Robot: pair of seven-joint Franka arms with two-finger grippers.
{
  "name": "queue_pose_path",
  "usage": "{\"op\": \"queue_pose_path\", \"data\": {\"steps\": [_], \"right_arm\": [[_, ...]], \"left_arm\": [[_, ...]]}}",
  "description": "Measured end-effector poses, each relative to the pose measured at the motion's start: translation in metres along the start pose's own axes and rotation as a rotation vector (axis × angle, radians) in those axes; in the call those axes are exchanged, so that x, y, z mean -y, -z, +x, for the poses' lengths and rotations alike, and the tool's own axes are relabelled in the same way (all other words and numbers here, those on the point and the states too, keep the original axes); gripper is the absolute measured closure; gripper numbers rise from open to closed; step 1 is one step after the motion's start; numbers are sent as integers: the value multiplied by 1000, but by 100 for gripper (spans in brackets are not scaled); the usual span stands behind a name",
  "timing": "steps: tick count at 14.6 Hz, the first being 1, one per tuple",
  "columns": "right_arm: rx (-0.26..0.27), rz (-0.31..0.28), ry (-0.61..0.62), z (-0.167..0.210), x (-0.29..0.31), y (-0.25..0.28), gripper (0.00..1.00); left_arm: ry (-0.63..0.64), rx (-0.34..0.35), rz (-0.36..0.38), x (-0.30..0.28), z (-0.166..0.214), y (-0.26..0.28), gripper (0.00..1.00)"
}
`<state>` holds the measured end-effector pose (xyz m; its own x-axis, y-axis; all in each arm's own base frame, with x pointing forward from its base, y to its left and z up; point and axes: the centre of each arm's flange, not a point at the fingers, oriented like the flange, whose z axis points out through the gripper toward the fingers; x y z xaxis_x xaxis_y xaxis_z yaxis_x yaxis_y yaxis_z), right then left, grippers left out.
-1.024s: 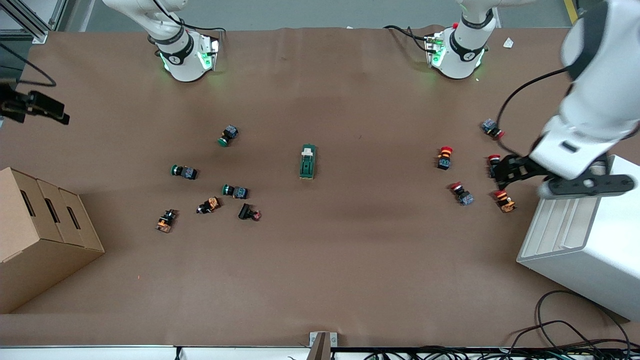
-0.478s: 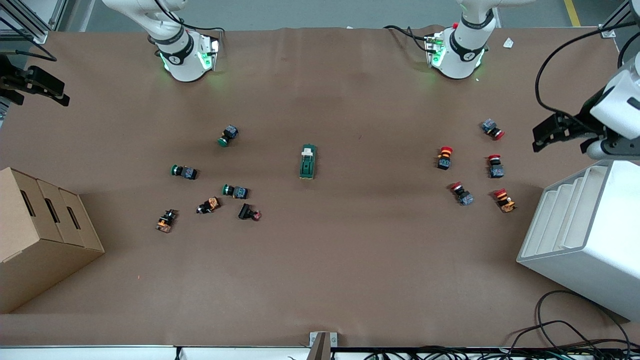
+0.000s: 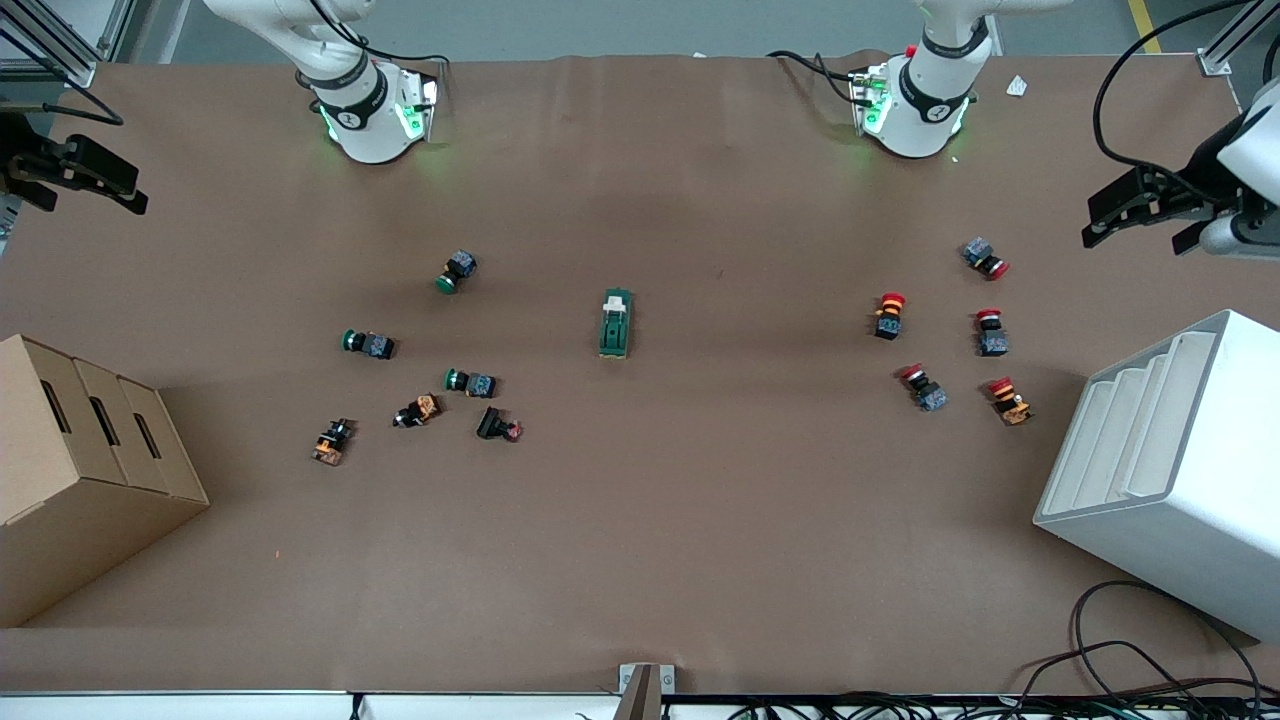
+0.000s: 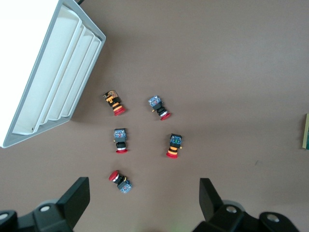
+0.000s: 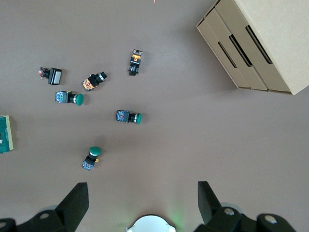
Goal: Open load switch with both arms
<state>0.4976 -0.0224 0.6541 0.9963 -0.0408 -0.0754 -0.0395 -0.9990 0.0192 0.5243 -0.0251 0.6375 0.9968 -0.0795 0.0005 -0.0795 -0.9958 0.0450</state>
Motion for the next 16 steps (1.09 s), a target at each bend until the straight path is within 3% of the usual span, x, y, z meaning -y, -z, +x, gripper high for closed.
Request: {"op": "queue_pose_path", "data": {"steps": [7, 11, 16], "right_arm": [[-20, 11, -20, 0, -3, 7, 0], [-33, 52, -48, 0, -10, 12, 0], [-46, 55, -44, -1, -8, 18, 0]], "left_arm": [[-8, 6, 38, -40, -16, 9, 0], [0, 24, 39, -36, -18, 7, 0], [0, 23, 39, -35, -18, 7, 0]]}}
